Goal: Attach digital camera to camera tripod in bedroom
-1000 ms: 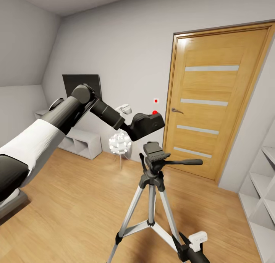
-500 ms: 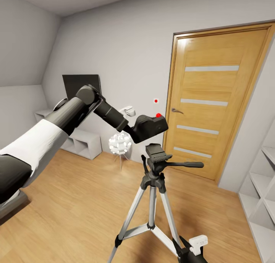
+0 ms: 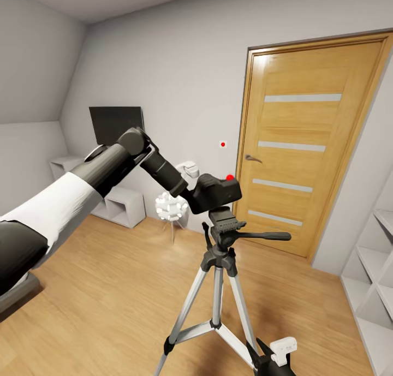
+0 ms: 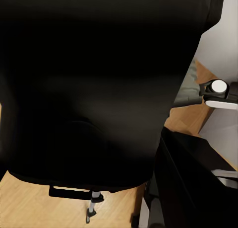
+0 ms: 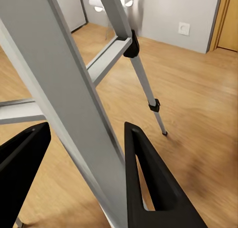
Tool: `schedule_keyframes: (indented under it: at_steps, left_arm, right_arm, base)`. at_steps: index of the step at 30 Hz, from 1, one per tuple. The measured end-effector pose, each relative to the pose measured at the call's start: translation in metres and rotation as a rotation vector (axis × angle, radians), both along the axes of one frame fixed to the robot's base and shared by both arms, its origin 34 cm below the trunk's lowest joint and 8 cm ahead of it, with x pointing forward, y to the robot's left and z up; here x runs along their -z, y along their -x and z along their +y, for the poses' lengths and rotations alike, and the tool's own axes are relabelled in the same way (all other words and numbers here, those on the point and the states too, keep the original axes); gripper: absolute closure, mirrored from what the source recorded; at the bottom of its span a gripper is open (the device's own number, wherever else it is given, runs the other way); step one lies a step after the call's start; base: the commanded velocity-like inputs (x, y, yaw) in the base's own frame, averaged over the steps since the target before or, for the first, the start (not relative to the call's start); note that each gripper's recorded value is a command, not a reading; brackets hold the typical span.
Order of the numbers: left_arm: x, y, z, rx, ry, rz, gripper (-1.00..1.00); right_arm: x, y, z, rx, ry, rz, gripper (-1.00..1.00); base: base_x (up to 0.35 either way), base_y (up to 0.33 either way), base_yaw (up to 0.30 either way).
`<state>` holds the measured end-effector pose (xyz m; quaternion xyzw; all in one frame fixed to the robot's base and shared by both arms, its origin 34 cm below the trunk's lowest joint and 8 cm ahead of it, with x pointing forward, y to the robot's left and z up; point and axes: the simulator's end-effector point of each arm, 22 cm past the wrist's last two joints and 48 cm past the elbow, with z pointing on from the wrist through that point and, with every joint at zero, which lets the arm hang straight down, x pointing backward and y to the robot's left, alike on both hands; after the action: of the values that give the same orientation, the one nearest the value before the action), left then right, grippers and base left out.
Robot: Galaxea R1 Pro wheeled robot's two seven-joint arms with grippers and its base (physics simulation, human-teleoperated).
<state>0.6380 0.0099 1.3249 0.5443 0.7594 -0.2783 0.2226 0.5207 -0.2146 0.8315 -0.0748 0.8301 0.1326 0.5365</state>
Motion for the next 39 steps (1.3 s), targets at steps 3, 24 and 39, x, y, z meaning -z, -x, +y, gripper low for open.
schedule_keyframes:
  at_steps: [3, 24, 39]
  left_arm:
    - [0.001, 0.0, 0.0, 0.001, -0.002, 0.0, 1.0]
    - [0.009, 0.005, -0.012, 0.024, -0.041, -0.008, 1.0]
    - [0.011, 0.012, -0.02, 0.045, -0.045, -0.004, 1.0]
  right_arm:
    - [0.0, 0.0, 0.0, 0.0, 0.0, -0.001, 1.0]
    - [0.002, 0.001, -0.004, 0.01, 0.0, 0.006, 1.0]
    - [0.005, 0.003, -0.004, 0.027, -0.008, 0.013, 1.0]
  base:
    - [0.0, 0.0, 0.0]
    - [0.0, 0.0, 0.0]
    - [0.0, 0.0, 0.0]
